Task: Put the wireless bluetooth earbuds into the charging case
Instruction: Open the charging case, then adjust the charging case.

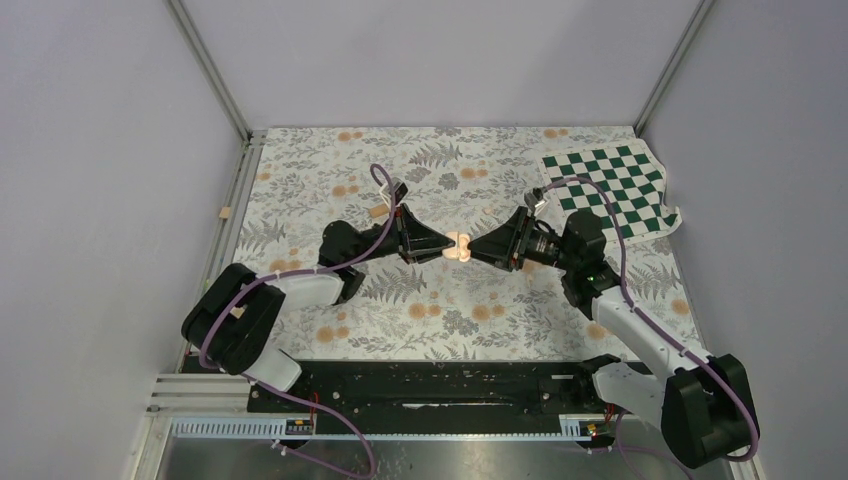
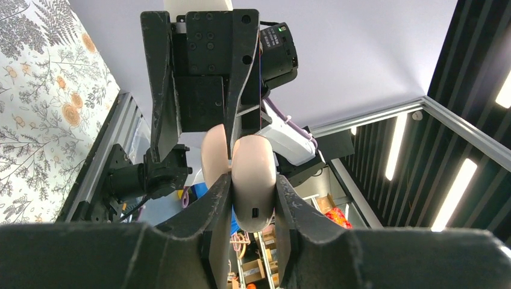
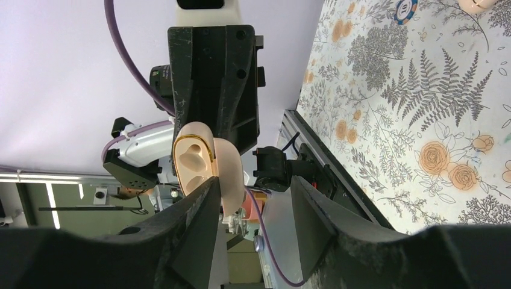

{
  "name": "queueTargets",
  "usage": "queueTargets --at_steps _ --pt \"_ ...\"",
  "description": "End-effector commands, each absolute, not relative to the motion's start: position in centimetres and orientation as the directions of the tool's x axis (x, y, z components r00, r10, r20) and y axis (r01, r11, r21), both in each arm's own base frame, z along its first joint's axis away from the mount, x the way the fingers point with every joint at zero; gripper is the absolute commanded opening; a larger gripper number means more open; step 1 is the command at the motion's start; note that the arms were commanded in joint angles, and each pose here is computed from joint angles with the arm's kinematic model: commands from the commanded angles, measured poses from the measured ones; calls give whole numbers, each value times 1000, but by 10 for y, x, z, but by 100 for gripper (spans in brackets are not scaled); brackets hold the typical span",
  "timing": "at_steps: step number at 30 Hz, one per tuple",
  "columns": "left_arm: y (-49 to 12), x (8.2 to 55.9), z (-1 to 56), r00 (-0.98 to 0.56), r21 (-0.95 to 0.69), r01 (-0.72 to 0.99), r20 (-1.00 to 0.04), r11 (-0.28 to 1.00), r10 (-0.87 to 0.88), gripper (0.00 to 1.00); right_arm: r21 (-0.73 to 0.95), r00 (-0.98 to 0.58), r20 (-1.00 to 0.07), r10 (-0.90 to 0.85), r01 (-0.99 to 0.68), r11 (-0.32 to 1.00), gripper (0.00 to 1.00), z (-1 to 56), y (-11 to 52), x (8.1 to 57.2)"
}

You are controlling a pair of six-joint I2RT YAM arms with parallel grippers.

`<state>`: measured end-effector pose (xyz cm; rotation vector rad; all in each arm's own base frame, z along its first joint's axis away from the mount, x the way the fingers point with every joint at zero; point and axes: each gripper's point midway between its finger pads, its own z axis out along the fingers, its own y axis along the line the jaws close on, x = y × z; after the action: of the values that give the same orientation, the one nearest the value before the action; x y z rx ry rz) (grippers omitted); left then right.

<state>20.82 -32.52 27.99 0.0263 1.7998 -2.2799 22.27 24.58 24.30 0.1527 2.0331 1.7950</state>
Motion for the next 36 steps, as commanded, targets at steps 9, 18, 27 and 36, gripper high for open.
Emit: queueTargets --at_steps 9,18,27,36 --pt "-319 198 311 -944 -905 316 -270 -285 -189 0 953 -883 -287 370 -223 206 71 247 240 225" --pt "-309 209 277 -943 -942 292 -256 -162 -211 0 784 -752 -538 380 -281 553 95 262 196 226" --pt "-305 198 285 -916 -913 396 -386 -94 -113 0 430 -722 -625 295 -4 903 77 183 112 229" --pt "-302 186 305 -857 -853 515 -514 -81 -41 0 233 -810 -515 281 182 955 55 106 83 232"
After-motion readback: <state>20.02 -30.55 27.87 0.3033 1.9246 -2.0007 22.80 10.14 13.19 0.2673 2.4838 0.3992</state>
